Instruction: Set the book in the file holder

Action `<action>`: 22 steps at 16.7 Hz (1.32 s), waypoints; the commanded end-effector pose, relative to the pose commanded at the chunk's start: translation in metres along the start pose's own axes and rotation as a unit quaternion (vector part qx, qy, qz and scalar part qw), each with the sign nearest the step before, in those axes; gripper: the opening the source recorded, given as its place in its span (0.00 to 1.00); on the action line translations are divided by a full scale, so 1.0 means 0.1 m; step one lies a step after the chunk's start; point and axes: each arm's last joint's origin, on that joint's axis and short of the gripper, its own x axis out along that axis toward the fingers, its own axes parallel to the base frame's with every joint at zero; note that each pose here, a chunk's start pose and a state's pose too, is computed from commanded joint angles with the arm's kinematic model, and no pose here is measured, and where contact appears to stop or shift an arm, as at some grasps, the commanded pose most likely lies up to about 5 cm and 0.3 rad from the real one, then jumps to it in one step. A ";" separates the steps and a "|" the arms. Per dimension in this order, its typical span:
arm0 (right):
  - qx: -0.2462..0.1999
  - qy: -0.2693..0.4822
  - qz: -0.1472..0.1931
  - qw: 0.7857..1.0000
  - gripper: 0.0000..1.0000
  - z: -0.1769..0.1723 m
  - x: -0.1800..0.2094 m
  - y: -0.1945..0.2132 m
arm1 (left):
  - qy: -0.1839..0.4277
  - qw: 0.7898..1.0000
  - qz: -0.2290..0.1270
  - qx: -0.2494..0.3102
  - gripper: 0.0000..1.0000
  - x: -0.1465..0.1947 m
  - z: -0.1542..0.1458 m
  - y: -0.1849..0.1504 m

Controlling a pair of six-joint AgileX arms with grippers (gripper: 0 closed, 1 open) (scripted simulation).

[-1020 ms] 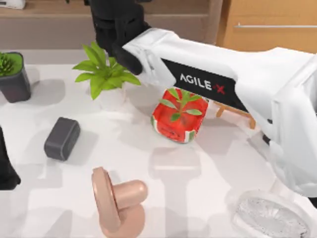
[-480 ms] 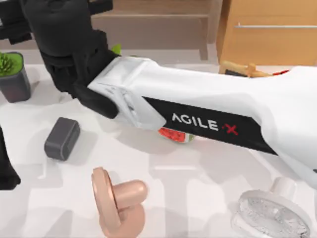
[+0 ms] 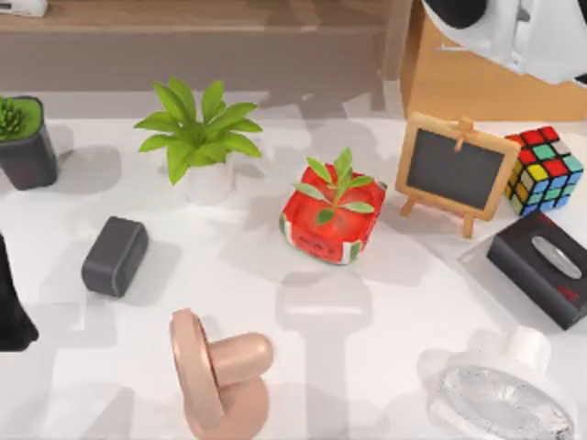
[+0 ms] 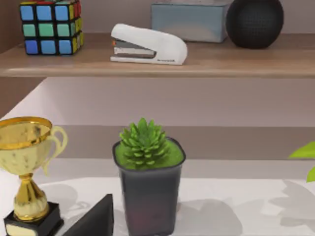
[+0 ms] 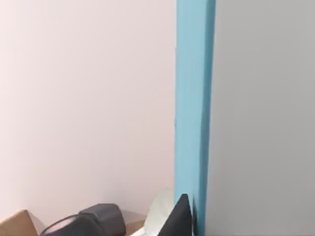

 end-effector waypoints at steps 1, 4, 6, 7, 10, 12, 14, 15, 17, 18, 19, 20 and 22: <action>0.014 -0.026 -0.018 0.999 0.00 0.22 0.04 -0.28 | 0.000 1.000 0.000 0.000 1.00 0.00 0.00 0.00; 0.044 -0.100 -0.082 0.991 0.00 0.80 0.02 -1.22 | 0.000 1.000 0.000 0.000 1.00 0.00 0.00 0.00; 0.056 -0.139 -0.133 0.980 0.00 1.09 -0.12 -1.88 | 0.000 1.000 0.000 0.000 1.00 0.00 0.00 0.00; 0.062 -0.154 -0.160 0.973 0.00 1.20 -0.22 -2.22 | 0.000 1.000 0.000 0.000 1.00 0.00 0.00 0.00; 0.085 -0.187 -0.245 0.947 0.00 1.41 -0.66 -3.19 | 0.000 1.000 0.000 0.000 1.00 0.00 0.00 0.00; 0.110 -0.197 -0.304 0.925 0.00 1.44 -1.05 -3.78 | 0.000 1.000 0.000 0.000 1.00 0.00 0.00 0.00; 0.146 -0.201 -0.359 0.900 0.00 1.39 -1.48 -4.28 | 0.000 1.000 0.000 0.000 1.00 0.00 0.00 0.00; 0.168 -0.201 -0.383 0.886 0.00 1.34 -1.71 -4.49 | 0.000 1.000 0.000 0.000 1.00 0.00 0.00 0.00; 0.218 -0.194 -0.421 0.859 0.00 1.18 -2.10 -4.81 | 0.000 1.000 0.000 0.000 1.00 0.00 0.00 0.00; 0.246 -0.186 -0.435 0.846 0.00 1.08 -2.27 -4.92 | 0.000 1.000 0.000 0.000 1.00 0.00 0.00 0.00; 0.276 -0.176 -0.443 0.835 0.00 0.96 -2.39 -5.00 | 0.000 1.000 0.000 0.000 1.00 0.00 0.00 0.00; 0.305 -0.164 -0.448 0.824 0.00 0.84 -2.50 -5.06 | 0.000 1.000 0.000 0.000 1.00 0.00 0.00 0.00; 0.364 -0.132 -0.442 0.809 0.00 0.59 -2.59 -5.10 | 0.000 1.000 0.000 0.000 1.00 0.00 0.00 0.00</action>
